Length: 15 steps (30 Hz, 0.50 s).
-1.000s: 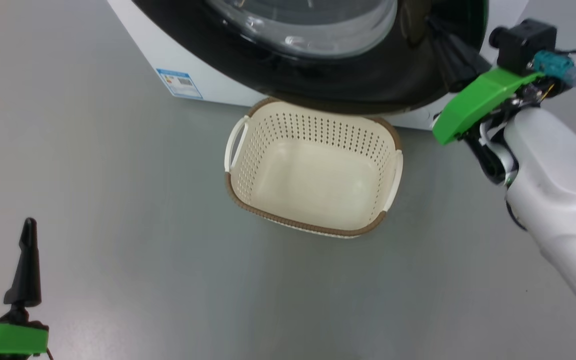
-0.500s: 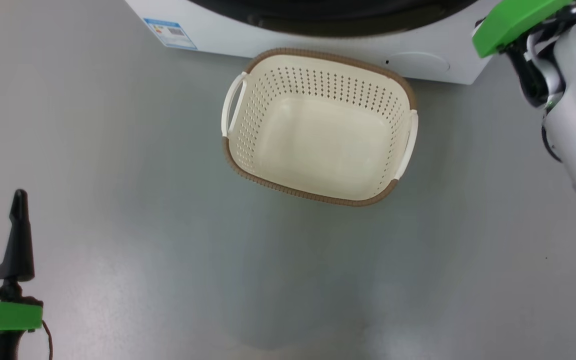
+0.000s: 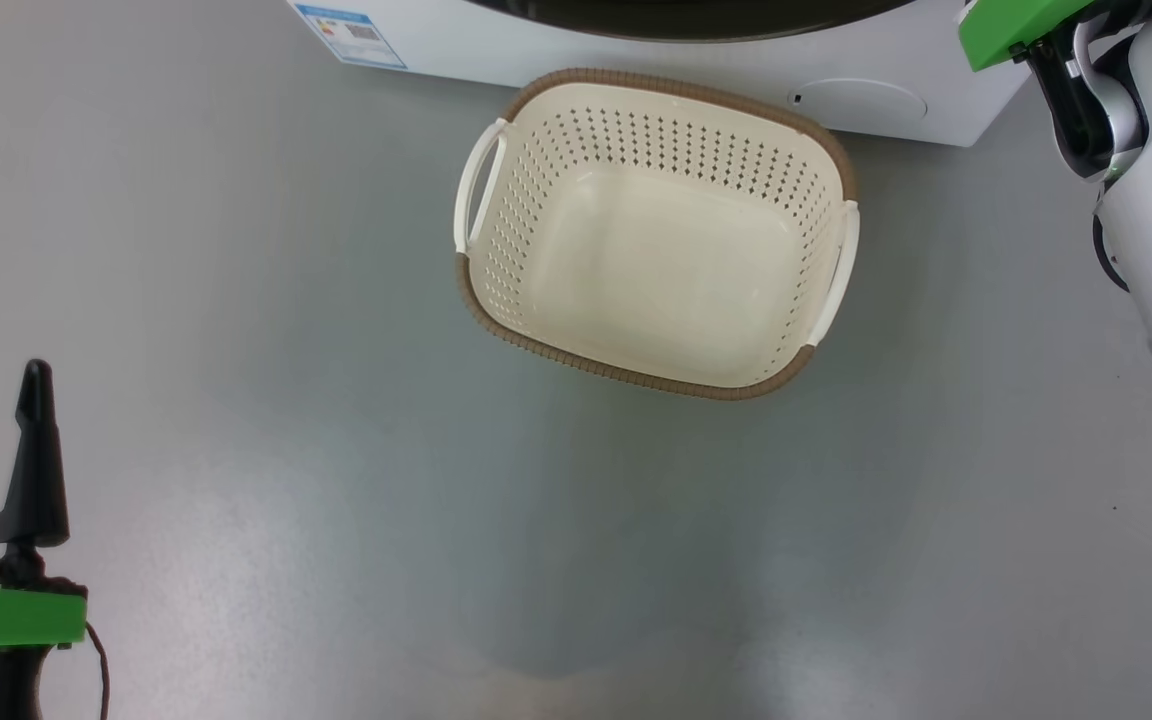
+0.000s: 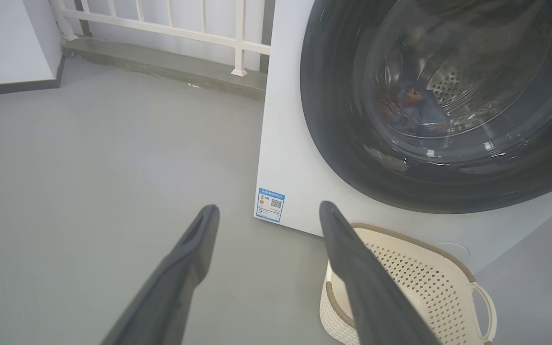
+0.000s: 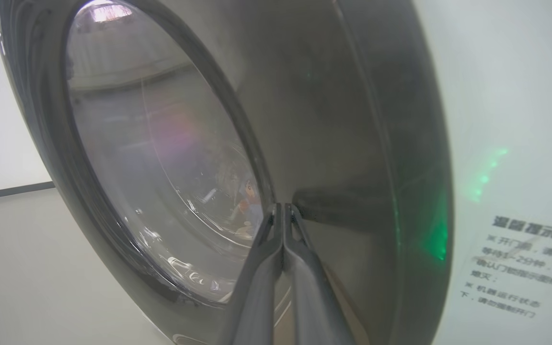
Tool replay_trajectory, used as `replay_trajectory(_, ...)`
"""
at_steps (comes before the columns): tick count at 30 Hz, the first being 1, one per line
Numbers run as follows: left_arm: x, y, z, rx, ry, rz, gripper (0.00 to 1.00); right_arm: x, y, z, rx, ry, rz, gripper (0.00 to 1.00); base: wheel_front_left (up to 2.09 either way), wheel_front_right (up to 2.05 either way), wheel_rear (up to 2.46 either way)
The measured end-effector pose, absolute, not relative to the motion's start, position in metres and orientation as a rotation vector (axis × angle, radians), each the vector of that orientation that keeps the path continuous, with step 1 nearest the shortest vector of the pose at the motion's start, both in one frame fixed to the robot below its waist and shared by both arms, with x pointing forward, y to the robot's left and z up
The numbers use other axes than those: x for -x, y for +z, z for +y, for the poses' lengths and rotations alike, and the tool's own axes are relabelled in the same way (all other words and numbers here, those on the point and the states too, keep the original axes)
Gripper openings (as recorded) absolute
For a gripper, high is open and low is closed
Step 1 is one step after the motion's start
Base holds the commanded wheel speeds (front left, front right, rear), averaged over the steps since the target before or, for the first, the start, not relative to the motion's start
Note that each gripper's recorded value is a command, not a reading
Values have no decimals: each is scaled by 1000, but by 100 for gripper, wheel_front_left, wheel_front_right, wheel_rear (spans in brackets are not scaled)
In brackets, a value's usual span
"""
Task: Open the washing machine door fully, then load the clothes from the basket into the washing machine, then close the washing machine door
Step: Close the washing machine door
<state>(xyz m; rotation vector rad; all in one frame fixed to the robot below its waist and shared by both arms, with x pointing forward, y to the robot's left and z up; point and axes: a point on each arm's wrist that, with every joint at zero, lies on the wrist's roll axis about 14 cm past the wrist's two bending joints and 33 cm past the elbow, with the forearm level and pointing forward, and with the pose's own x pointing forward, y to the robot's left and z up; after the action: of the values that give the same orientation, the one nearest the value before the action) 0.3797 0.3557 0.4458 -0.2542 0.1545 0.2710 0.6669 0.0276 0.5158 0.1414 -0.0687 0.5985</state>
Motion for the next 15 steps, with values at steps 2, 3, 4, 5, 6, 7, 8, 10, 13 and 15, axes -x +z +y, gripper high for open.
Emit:
replay_trajectory(2, -380, 447, 355, 256, 269, 152, 100, -667, 518, 27, -145, 596, -70, 0, 0, 0, 0)
replay_trajectory(3, -380, 447, 355, 256, 268, 150, 100, -666, 519, 27, -146, 594, -71, 0, 0, 0, 0)
replay_trajectory(4, -380, 448, 354, 257, 266, 149, 100, -666, 520, 27, -147, 593, -72, 0, 0, 0, 0)
replay_trajectory(5, -380, 448, 354, 258, 265, 147, 100, -666, 522, 27, -149, 592, -75, 0, 0, 0, 0)
replay_trajectory(6, -380, 449, 354, 259, 263, 144, 100, -665, 523, 26, -149, 590, -77, 0, 0, 0, 0)
replay_trajectory(7, -380, 450, 353, 260, 262, 142, 100, -665, 525, 26, -150, 589, -80, 0, 0, 0, 0)
replay_trajectory(8, -380, 451, 353, 260, 261, 140, 100, -665, 526, 25, -149, 588, -81, 0, 0, 0, 0)
replay_trajectory(10, -381, 452, 352, 262, 258, 135, 100, -663, 527, 24, -150, 584, -81, 0, 0, 0, 0)
replay_trajectory(13, -381, 454, 352, 264, 255, 128, 100, -662, 528, 21, -150, 577, -80, 0, 0, 0, 0)
replay_trajectory(15, -381, 456, 351, 265, 252, 123, 100, -661, 532, 19, -149, 574, -85, 0, 0, 0, 0)
